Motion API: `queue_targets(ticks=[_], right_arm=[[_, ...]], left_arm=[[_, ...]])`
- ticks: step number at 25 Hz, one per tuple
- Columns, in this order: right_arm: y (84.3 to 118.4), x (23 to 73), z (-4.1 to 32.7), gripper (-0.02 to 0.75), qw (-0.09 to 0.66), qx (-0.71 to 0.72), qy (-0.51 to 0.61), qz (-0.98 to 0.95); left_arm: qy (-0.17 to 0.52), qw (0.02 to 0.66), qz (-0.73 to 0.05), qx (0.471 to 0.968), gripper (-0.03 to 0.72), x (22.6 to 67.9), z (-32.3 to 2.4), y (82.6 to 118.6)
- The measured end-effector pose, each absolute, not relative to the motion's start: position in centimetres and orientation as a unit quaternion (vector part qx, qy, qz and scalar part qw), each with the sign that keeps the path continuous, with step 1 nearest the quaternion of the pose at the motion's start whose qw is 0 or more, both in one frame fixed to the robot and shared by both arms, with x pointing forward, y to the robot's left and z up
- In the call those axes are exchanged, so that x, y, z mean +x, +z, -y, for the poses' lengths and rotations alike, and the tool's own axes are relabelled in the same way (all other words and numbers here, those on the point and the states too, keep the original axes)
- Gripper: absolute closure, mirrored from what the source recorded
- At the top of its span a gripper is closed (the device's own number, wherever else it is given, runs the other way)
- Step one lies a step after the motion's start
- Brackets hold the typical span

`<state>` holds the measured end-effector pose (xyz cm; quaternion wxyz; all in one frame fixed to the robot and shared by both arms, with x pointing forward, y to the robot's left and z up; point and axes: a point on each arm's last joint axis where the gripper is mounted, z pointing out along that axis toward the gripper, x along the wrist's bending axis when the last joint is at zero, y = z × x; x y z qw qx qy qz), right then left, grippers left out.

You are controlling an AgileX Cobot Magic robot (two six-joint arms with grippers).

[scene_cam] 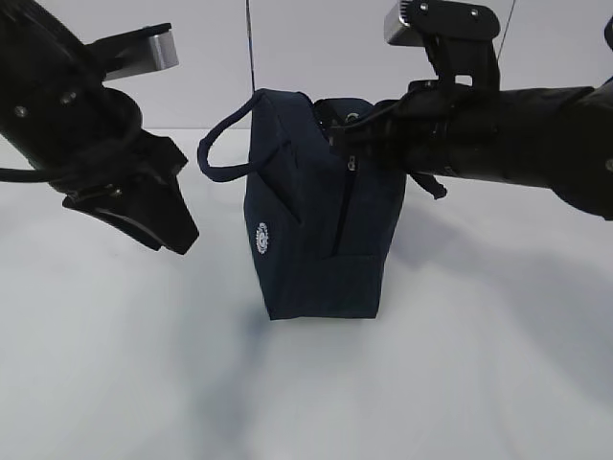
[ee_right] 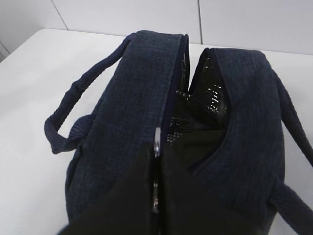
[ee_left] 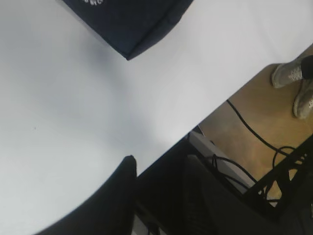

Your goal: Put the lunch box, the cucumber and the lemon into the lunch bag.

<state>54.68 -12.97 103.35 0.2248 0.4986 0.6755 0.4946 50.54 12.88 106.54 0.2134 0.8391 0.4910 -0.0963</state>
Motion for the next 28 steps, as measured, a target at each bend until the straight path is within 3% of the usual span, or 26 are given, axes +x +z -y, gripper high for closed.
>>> queue_targets(ticks=[14, 21, 28], right_arm=[[105.1, 55.3, 12.7, 0.738, 0.194, 0.542, 0.461, -0.675], [105.3, 55.4, 12.6, 0.738, 0.18, 0.557, 0.465, -0.664], [105.2, 55.2, 12.6, 0.738, 0.164, 0.574, 0.457, -0.659]], left_arm=[[0.02, 0.344, -0.403, 0.848, 0.443, 50.4, -8.3, 103.5], [0.035, 0.356, -0.402, 0.843, 0.361, 51.0, -5.7, 100.9], [0.046, 0.357, -0.417, 0.835, 0.348, 51.9, -4.6, 98.6]])
